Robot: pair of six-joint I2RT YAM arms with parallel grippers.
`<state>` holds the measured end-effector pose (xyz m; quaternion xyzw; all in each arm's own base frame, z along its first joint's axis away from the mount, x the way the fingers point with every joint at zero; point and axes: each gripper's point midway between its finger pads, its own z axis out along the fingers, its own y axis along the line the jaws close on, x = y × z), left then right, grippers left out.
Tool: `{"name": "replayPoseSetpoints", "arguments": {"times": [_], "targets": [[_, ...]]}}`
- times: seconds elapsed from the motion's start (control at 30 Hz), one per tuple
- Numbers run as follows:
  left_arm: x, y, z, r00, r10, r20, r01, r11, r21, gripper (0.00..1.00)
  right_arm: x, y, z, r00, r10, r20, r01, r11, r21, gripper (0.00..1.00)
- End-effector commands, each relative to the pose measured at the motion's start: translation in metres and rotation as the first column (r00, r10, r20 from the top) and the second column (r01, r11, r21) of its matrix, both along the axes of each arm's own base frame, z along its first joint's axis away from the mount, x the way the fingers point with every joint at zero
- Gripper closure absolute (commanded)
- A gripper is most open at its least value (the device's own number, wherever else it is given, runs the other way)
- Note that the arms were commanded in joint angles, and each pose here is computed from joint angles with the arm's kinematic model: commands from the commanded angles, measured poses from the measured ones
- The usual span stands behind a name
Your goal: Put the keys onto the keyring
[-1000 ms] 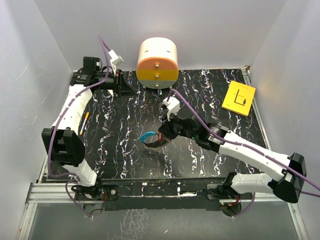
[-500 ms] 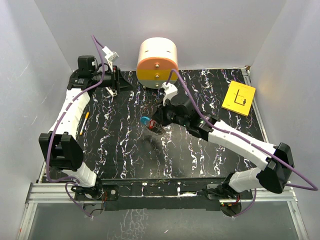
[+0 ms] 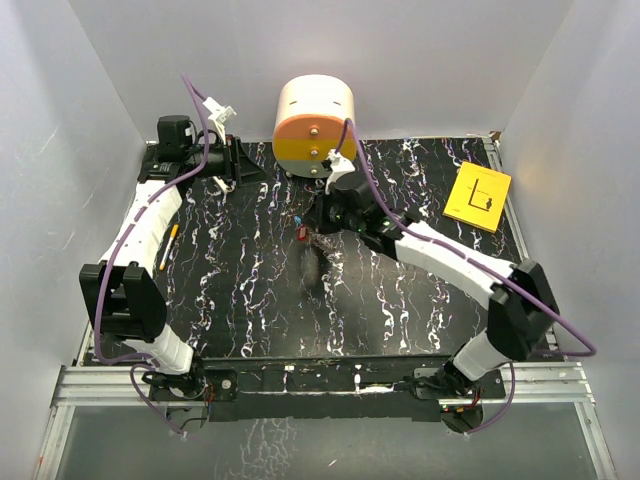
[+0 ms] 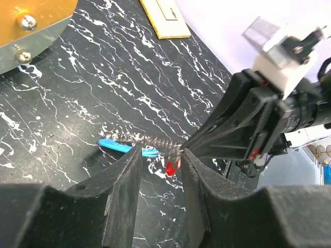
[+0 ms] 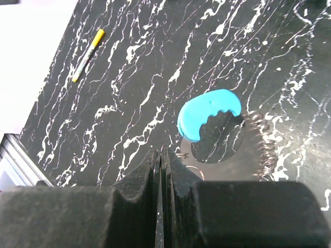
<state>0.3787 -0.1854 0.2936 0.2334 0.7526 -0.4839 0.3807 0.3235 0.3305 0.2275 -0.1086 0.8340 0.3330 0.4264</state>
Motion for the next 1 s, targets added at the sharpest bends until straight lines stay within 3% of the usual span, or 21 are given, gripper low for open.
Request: {"name": "replayPoseSetpoints", "arguments": {"times": [0.0, 0.3, 0.63, 0.97], "targets": [[-0.005, 0.007, 0.027, 0.996, 0.043, 0.08, -0.043, 0.999, -0.003, 0.65, 0.018, 0.037, 0.054, 0.993, 0.057, 0.1, -0.072, 0.986, 0.15, 0.92], [0.004, 0.015, 0.019, 0.995, 0.091, 0.041, -0.091, 0.996, -0.015, 0.65, 0.031, 0.044, 0.067, 0.993, 0.045, 0.106, -0.066, 0.977, 0.203, 0.92], [0.007, 0.014, -0.002, 0.995, 0.1, -0.014, -0.1, 0.995, -0.024, 0.65, 0.045, -0.032, -0.021, 0.995, -0.047, -0.084, 0.06, 0.986, 0.157, 0.92], [0.006, 0.015, -0.01, 0.994, 0.106, -0.026, -0.106, 0.994, -0.019, 0.65, 0.044, -0.072, -0.082, 0.972, -0.07, -0.223, 0.095, 0.99, 0.103, 0.92]]}}
